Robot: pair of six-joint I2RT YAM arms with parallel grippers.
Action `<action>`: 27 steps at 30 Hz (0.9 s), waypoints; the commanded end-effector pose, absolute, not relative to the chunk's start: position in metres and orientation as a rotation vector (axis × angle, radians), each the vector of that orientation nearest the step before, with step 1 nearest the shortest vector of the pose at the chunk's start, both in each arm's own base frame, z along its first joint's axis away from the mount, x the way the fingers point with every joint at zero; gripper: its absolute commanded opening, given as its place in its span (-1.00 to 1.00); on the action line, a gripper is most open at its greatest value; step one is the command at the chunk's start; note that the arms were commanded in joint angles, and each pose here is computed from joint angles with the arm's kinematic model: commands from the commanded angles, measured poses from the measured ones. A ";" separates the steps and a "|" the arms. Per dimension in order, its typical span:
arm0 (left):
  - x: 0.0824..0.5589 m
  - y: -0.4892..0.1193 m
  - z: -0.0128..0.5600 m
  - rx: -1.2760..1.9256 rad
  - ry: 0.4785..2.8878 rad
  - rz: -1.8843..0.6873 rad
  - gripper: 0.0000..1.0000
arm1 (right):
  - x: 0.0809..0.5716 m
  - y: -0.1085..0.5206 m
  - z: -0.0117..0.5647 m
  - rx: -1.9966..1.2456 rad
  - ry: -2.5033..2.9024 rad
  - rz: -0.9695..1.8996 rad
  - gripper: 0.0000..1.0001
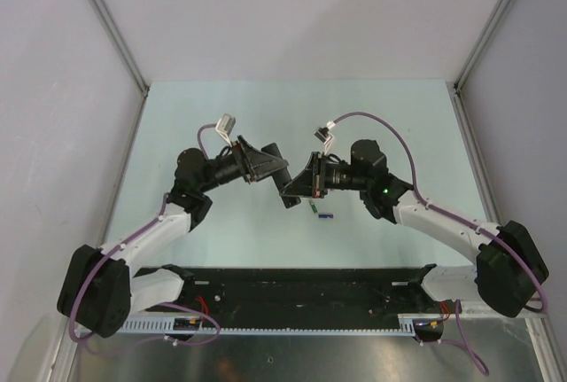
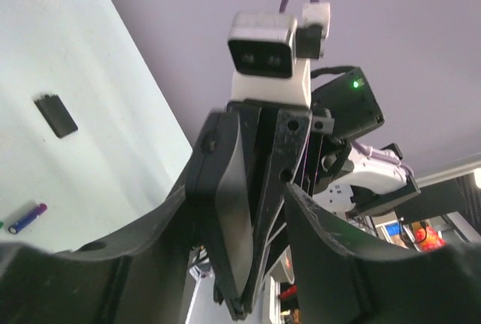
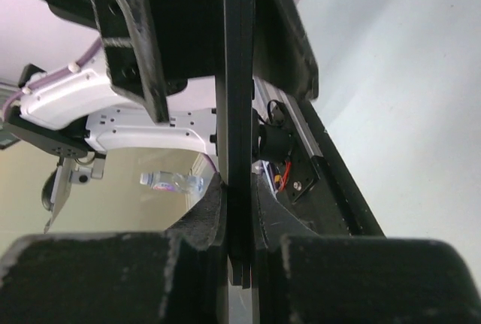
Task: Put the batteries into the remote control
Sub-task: Adjust the remote control.
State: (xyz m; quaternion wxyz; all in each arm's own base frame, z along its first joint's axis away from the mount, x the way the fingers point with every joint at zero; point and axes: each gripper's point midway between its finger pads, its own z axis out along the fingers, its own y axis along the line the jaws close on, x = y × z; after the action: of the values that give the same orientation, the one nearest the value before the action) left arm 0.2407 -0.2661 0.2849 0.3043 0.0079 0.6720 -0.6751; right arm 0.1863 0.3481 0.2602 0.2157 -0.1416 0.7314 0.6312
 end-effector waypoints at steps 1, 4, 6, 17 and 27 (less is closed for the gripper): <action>0.232 -0.270 0.298 -0.002 1.702 -1.806 0.00 | 0.191 0.349 0.298 -0.352 1.850 1.810 -1.00; 0.228 -0.272 0.297 -0.019 1.692 -1.808 -0.18 | 0.190 0.350 0.301 -0.332 1.834 1.832 -1.00; 0.226 -0.272 0.299 -0.034 1.675 -1.809 -0.27 | 0.190 0.349 0.302 -0.315 1.822 1.846 -1.00; 0.223 -0.266 0.307 -0.052 1.620 -1.810 -0.53 | 0.184 0.351 0.304 -0.291 1.809 1.905 -1.00; 0.224 -0.268 0.307 -0.045 1.623 -1.814 -0.52 | 0.179 0.351 0.302 -0.309 1.824 1.900 -1.00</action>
State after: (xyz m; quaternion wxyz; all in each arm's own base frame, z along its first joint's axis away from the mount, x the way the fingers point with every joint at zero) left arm 0.2253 -0.2691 0.2963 0.3257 -0.0299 0.6422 -0.6933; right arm 0.1878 0.3525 0.2835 0.2305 -0.0981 0.6882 0.6809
